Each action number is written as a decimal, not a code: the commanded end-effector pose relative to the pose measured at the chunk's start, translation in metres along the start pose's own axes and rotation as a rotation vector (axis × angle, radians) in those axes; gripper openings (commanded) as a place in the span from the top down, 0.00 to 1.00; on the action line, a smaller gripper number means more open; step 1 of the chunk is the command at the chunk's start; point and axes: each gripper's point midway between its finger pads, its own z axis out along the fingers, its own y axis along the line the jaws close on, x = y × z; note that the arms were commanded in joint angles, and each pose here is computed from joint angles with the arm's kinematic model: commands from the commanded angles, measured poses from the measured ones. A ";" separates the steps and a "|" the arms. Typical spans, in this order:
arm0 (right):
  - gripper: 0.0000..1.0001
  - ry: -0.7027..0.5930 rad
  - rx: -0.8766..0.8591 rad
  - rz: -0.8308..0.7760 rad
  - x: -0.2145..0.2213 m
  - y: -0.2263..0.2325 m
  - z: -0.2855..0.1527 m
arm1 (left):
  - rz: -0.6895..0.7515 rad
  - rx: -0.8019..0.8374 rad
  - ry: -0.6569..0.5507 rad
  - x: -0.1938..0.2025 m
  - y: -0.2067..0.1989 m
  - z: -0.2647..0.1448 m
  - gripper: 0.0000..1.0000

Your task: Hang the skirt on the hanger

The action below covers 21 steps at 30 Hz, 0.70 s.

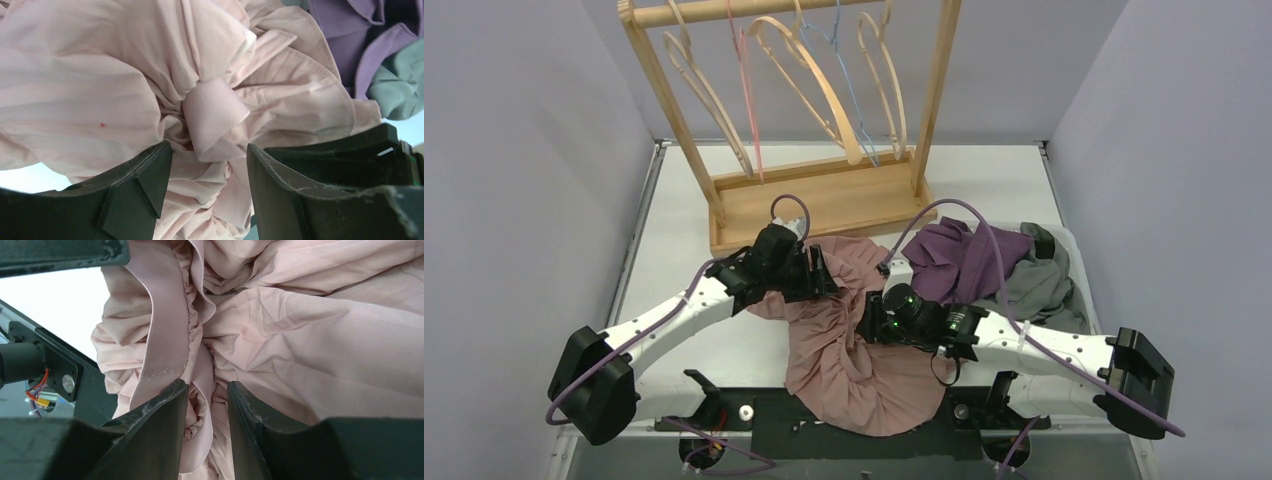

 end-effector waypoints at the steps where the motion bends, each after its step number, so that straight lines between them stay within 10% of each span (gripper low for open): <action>1: 0.63 -0.039 -0.071 0.016 -0.009 0.017 0.001 | -0.011 0.025 -0.103 -0.031 -0.018 0.006 0.44; 21: 0.50 0.310 -0.121 -0.058 0.068 0.029 0.008 | 0.038 -0.039 -0.109 -0.029 0.010 -0.003 1.00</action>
